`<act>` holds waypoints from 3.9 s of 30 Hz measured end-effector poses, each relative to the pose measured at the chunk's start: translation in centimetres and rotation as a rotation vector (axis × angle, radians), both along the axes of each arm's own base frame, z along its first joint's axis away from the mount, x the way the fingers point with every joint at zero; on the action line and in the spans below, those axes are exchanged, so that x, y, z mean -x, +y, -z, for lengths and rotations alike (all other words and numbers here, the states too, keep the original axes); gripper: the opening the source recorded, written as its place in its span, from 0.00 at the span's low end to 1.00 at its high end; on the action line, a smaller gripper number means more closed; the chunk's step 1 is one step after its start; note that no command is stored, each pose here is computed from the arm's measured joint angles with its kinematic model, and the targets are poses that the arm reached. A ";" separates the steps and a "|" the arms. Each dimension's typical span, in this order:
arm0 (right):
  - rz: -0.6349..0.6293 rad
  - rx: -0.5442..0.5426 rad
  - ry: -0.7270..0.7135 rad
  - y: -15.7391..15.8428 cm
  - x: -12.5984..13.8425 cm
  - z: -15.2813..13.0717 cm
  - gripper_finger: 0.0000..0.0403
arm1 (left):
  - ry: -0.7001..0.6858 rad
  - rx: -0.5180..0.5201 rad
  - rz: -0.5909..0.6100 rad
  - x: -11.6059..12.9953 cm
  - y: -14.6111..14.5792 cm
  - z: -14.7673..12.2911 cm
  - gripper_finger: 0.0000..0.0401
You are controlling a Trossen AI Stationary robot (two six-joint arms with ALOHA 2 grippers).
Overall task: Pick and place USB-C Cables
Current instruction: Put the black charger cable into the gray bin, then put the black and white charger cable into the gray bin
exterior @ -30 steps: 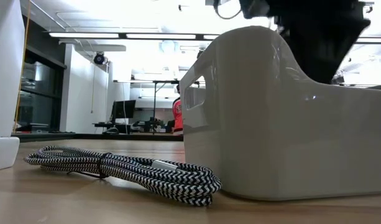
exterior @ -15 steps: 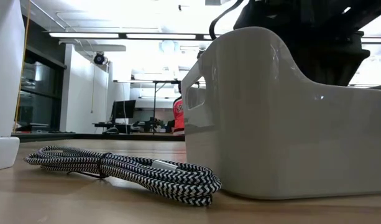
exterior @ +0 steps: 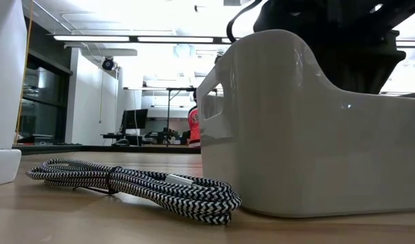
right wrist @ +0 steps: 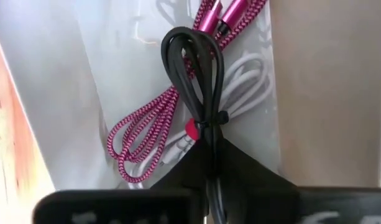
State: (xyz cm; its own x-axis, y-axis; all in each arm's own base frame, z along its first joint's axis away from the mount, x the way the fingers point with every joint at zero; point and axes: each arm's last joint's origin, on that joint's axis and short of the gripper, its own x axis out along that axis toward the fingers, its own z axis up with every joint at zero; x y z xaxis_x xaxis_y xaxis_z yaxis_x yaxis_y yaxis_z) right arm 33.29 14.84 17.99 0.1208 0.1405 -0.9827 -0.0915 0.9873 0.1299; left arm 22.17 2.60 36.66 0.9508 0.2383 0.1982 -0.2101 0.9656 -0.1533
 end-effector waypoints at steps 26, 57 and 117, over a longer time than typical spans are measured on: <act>-0.072 -0.076 -0.071 -1.1 3.0 -6.3 0.54 | 0.000 0.000 -0.001 0.0 0.0 0.0 0.00; 0.524 -0.149 -1.446 -8.4 16.5 -12.7 0.54 | 0.000 0.000 0.000 0.0 0.0 0.0 0.00; 0.376 -0.081 -1.490 -11.0 16.0 -13.7 0.00 | 0.046 0.003 0.007 -0.1 0.0 0.4 0.00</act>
